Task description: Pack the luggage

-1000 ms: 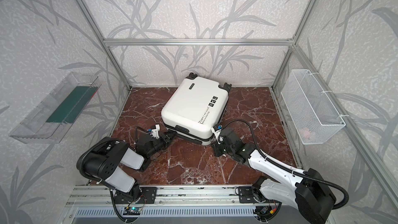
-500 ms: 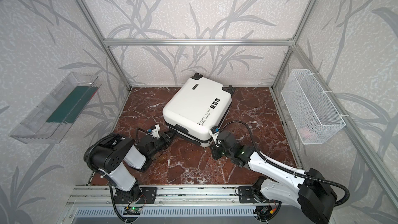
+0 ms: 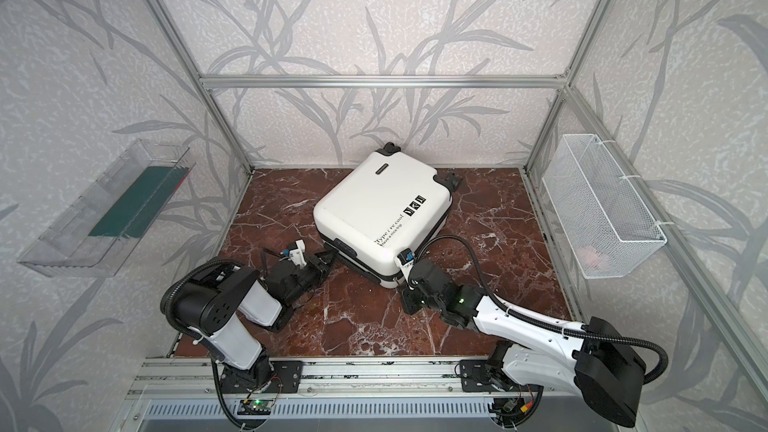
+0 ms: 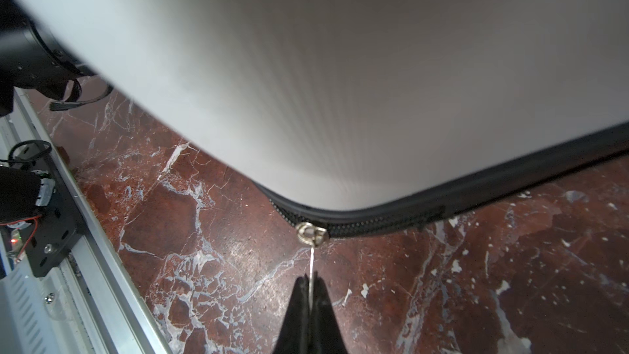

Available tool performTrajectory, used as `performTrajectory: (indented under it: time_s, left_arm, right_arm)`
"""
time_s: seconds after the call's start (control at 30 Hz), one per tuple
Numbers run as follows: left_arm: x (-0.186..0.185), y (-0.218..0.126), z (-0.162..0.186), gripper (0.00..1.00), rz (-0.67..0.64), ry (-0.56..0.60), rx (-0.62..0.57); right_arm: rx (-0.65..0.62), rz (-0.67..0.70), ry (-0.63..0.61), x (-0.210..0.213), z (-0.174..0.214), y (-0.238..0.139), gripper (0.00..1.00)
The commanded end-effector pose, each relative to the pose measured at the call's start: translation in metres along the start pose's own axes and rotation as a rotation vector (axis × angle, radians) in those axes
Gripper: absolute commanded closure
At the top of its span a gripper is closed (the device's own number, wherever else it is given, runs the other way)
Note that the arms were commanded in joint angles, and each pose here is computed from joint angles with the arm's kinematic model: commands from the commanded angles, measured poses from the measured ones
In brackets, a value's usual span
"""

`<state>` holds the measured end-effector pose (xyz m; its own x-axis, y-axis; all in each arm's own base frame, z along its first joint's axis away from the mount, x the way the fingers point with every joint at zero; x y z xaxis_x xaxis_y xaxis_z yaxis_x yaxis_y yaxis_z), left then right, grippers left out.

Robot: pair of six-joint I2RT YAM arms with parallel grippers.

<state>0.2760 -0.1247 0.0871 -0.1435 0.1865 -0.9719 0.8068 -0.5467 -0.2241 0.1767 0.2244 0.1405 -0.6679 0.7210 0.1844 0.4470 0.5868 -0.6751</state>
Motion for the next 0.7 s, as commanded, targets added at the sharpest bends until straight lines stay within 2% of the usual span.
performTrajectory:
  time_s: [0.0, 0.27, 0.67]
  left_arm:
    - [-0.008, -0.006, 0.001, 1.00, 0.031, 0.061, -0.018]
    - [-0.018, -0.004, 0.022, 1.00, 0.036, 0.112, -0.011]
    - [-0.057, 0.033, 0.082, 1.00, 0.046, 0.263, 0.067]
  right_arm:
    - [0.021, 0.063, 0.088, -0.018, 0.003, -0.003, 1.00]
    - [-0.026, 0.091, 0.164, -0.040, -0.007, -0.008, 1.00]
    - [-0.071, 0.186, 0.310, -0.096, -0.005, -0.020, 1.00]
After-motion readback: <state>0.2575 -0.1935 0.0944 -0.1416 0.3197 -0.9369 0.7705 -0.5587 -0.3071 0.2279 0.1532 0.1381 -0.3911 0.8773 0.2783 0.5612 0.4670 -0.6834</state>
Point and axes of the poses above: each gripper's point midway between its finger pads, its own y axis out along the fingers, its own x axis along the line the jaws close on, z = x × y, the point moved 5 cm from there along -y, back along the fingers, and after that the axes turned 9 degrees about -y, right-handed, at the moved point
